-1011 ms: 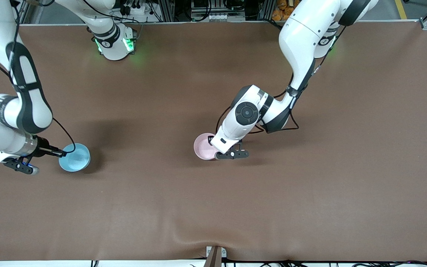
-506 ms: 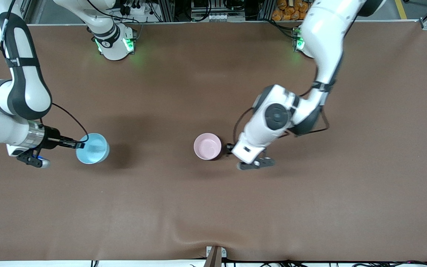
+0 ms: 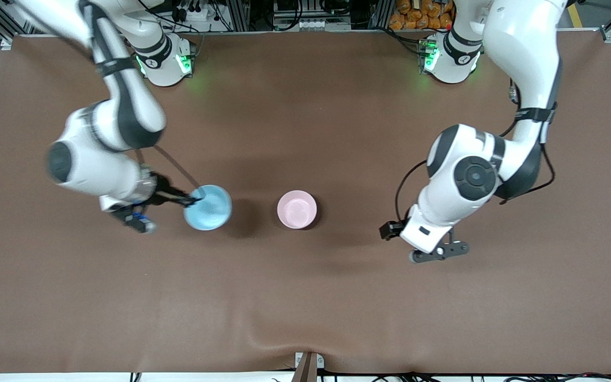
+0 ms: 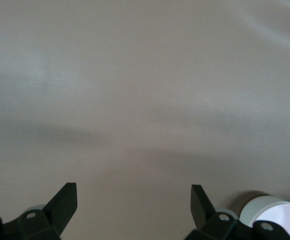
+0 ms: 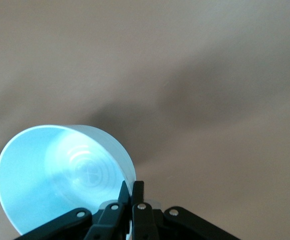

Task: Stack pink and blue bowls on white bowl
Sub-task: 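Place the blue bowl onto the pink bowl while the left gripper withdraws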

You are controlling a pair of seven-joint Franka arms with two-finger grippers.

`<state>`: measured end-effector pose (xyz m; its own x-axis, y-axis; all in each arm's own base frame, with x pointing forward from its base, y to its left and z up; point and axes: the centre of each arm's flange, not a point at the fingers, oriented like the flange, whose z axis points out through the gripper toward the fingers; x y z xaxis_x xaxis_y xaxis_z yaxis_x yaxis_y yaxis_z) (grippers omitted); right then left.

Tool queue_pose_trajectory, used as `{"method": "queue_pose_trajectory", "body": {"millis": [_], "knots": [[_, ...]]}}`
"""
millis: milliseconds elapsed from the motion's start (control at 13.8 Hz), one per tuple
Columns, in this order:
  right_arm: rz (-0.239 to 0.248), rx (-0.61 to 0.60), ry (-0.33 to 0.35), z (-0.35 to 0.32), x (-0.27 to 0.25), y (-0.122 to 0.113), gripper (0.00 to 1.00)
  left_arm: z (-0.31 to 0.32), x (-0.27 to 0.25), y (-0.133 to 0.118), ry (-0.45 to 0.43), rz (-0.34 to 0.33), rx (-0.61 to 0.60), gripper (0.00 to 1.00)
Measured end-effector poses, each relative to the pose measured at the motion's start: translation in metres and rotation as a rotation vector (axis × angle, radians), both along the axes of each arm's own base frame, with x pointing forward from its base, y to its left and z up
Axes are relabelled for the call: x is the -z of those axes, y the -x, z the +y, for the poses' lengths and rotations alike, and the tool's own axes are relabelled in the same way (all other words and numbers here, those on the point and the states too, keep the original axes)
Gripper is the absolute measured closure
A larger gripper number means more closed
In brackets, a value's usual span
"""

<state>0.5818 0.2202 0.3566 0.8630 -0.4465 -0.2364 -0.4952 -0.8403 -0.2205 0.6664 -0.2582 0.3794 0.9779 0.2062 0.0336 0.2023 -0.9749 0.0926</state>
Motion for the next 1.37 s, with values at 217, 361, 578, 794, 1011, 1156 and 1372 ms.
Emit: {"method": "queue_pose_trajectory", "body": {"millis": [217,361,578,794,1011,1156,1372], "knots": [[-0.033,0.062,-0.002,0.086,-0.006,0.028,0.97,0.061,-0.036,-0.008,-0.002,0.019,0.005,0.00],[-0.074,0.098,-0.012,0.123,0.005,0.039,0.97,0.107,-0.067,-0.007,-0.006,0.027,0.064,0.00],[-0.080,0.108,0.000,0.153,0.043,0.050,0.97,0.142,-0.110,0.008,-0.018,0.044,0.102,0.00],[-0.102,0.118,0.008,0.163,0.076,0.050,0.97,0.143,-0.162,0.039,-0.036,0.072,0.114,0.00],[-0.100,0.111,0.019,0.169,0.097,0.055,0.97,0.150,-0.213,0.077,-0.057,0.102,0.112,0.00],[-0.102,0.111,0.022,0.171,0.103,0.056,0.97,0.157,-0.237,0.097,-0.066,0.101,0.104,0.00],[-0.122,0.118,0.016,0.172,0.106,0.054,0.97,0.162,-0.254,0.126,-0.080,0.098,0.108,0.00]]}}
